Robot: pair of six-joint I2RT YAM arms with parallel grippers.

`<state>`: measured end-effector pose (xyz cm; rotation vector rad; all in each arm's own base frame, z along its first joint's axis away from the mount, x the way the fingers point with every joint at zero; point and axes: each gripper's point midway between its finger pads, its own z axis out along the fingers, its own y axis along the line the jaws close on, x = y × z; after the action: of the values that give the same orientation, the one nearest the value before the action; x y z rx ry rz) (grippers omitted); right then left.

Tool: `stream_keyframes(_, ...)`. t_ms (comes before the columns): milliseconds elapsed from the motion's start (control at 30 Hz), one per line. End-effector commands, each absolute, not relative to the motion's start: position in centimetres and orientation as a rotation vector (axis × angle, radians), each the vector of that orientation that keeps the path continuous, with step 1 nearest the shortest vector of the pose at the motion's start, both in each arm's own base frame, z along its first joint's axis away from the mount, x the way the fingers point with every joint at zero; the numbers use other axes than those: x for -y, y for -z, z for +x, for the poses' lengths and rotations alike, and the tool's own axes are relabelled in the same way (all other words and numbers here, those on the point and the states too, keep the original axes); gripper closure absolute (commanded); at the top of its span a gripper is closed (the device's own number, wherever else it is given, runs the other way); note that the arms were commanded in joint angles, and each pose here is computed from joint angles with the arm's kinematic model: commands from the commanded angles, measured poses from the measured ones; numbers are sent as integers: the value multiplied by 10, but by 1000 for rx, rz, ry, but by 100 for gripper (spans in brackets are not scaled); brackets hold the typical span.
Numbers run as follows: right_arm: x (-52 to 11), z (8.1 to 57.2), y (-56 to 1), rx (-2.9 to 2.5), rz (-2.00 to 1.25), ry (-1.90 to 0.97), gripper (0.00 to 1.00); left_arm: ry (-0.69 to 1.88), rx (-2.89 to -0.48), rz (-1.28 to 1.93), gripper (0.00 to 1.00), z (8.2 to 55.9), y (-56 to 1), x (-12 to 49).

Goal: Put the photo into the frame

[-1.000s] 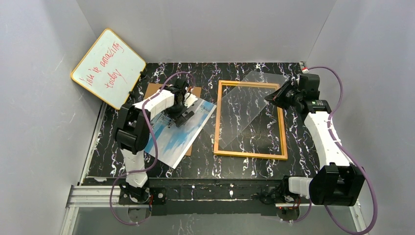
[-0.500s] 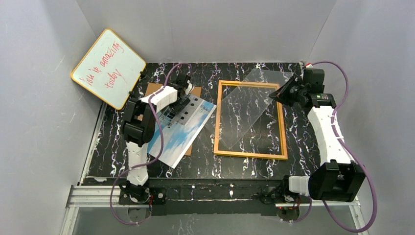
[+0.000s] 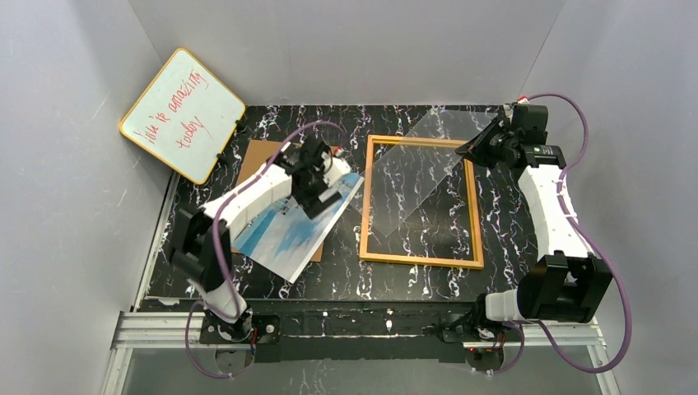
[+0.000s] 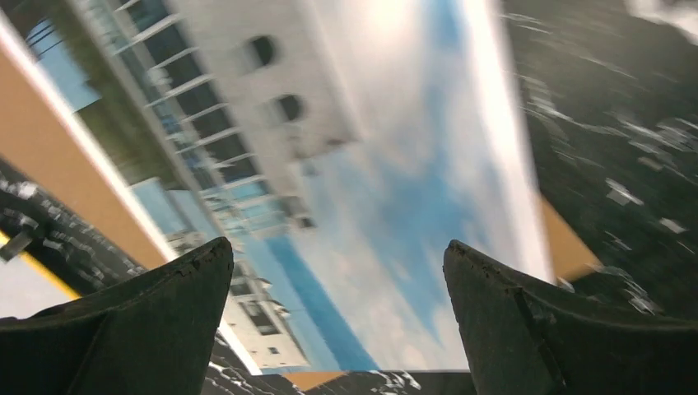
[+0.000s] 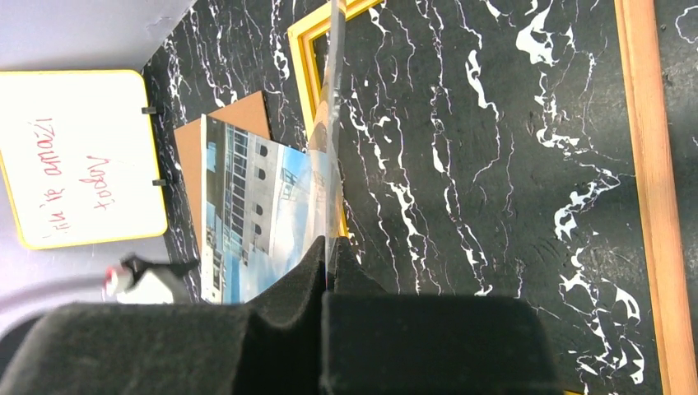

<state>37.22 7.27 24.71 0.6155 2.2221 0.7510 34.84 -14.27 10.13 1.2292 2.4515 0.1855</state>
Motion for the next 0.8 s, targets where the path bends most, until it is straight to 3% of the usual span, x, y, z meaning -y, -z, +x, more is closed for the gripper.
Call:
stream_keyframes(0,-66,391,-278,-2126,579,-750,99,-75,-2432,1432,2,277,-86,156)
stream_keyframes(233,-56,388,-283,-2126,583,-718,99,-142,-2359,1382,2,266,-64,181)
stream_keyframes(500,-51,382,-283,-2137,579,-702,99,-53,-2393,1308,2,272,-49,211)
stream_keyframes(767,-46,379,-288,-2133,577,-692,99,-319,-2321,1231,2,302,-31,190)
